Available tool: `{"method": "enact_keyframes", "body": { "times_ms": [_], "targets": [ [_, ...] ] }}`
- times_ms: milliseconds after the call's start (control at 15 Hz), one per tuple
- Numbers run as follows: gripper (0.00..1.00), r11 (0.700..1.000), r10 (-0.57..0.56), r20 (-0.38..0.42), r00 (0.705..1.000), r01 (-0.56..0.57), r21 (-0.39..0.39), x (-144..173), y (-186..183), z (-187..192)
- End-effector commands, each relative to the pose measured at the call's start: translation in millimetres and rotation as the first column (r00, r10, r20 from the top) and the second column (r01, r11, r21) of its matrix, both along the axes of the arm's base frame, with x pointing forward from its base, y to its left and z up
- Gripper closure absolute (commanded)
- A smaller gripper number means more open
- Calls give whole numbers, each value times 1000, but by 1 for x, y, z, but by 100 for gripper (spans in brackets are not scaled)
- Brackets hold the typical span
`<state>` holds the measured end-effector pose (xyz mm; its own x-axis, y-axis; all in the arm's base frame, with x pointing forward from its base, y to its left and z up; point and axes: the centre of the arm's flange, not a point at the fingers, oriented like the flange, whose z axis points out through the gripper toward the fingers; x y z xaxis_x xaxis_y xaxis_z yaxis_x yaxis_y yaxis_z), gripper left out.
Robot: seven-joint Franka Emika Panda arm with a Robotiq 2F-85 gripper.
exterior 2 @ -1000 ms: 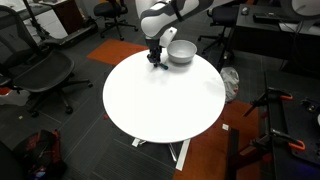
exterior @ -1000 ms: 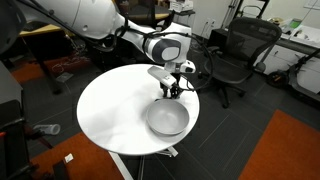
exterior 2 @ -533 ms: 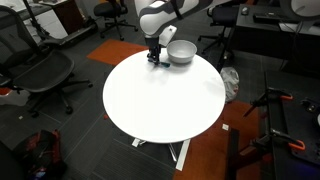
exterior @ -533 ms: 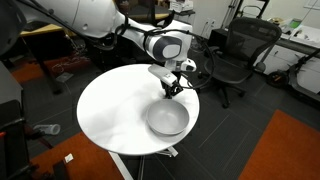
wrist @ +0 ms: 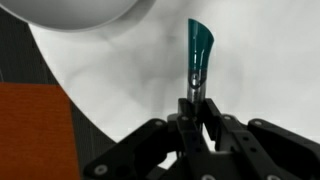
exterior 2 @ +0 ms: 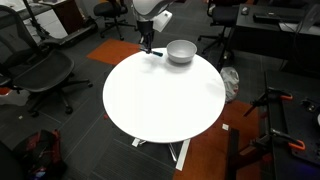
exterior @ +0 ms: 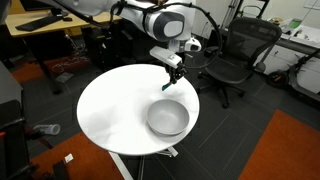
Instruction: Put the pen in the bowl
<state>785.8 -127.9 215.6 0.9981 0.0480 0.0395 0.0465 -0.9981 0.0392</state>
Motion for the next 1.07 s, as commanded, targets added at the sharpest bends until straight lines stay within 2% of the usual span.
{"method": "enact_keyframes", "body": {
  "times_ms": [0, 267, 533, 733, 1000],
  "targets": [
    [95, 1000, 2, 37, 999, -2, 0, -33, -7, 53],
    [95, 999, -48, 85, 995, 50, -20, -57, -30, 96],
    [95, 992, -115, 105, 988, 119, -38, -88, -59, 117],
    [95, 986, -162, 86, 983, 166, -33, -109, -80, 114],
    [95, 972, -229, 49, 972, 231, -46, -132, -98, 89]
  ]
}}
